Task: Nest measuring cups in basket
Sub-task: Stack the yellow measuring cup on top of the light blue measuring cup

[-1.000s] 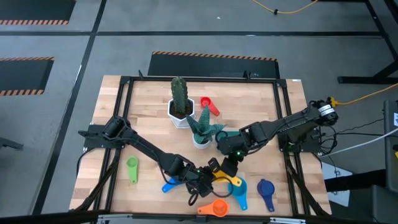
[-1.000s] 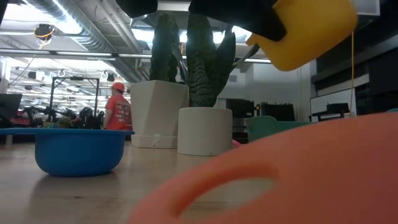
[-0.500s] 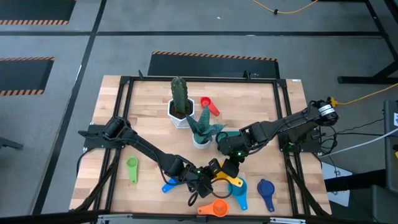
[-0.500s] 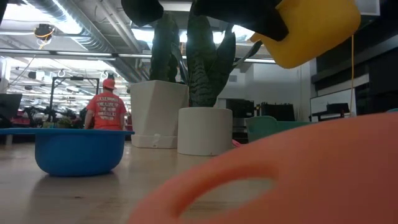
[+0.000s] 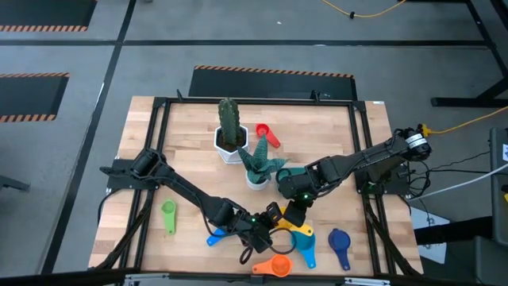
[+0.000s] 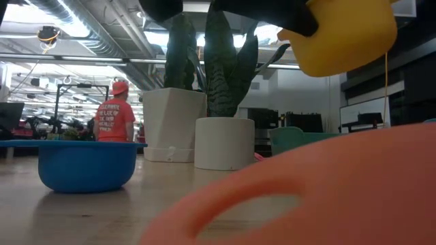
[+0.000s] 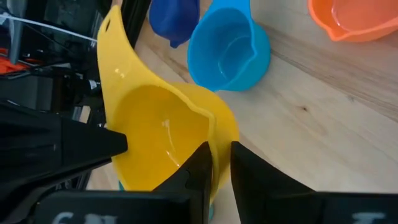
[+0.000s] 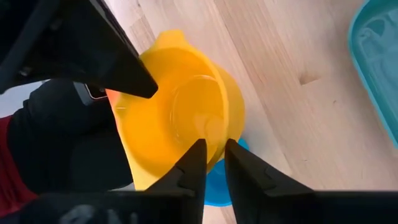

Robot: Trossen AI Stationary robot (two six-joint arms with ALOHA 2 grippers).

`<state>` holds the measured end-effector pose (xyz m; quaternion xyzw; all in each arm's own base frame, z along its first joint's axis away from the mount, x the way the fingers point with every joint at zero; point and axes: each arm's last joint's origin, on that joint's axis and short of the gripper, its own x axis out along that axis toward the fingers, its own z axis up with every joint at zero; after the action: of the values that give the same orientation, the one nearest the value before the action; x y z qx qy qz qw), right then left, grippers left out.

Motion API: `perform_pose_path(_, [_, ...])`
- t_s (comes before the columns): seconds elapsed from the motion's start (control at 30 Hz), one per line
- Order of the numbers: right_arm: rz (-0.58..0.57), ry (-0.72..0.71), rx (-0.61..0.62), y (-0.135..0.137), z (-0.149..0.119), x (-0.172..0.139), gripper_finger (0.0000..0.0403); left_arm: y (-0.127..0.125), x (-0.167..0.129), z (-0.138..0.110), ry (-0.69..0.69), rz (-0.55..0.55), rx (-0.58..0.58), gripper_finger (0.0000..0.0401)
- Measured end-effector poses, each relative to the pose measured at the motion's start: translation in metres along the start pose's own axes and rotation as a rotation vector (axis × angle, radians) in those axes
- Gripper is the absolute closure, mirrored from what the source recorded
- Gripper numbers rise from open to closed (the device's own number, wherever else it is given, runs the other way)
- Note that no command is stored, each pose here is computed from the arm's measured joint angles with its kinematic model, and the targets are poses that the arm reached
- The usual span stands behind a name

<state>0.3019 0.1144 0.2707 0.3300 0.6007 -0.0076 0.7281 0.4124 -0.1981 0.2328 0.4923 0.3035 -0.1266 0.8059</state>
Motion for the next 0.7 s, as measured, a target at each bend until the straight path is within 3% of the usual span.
perform_pose_path(0.23, [-0.010,-0.009,0.003,-0.0003,0.0001,0.0000,0.0353,0.0001,0.0000,0.0001,-0.001,0.001,-0.001,0.0355])
perform_pose_path(0.4, [-0.023,-0.010,0.001,-0.0012,-0.0003,-0.0001,0.0392,0.0013,-0.0004,0.0009,-0.008,0.008,-0.008,0.0347])
perform_pose_path(0.7, [-0.031,-0.010,-0.004,-0.0015,-0.0005,-0.0004,0.0398,0.0012,-0.0004,0.0009,-0.007,0.008,-0.006,0.0344])
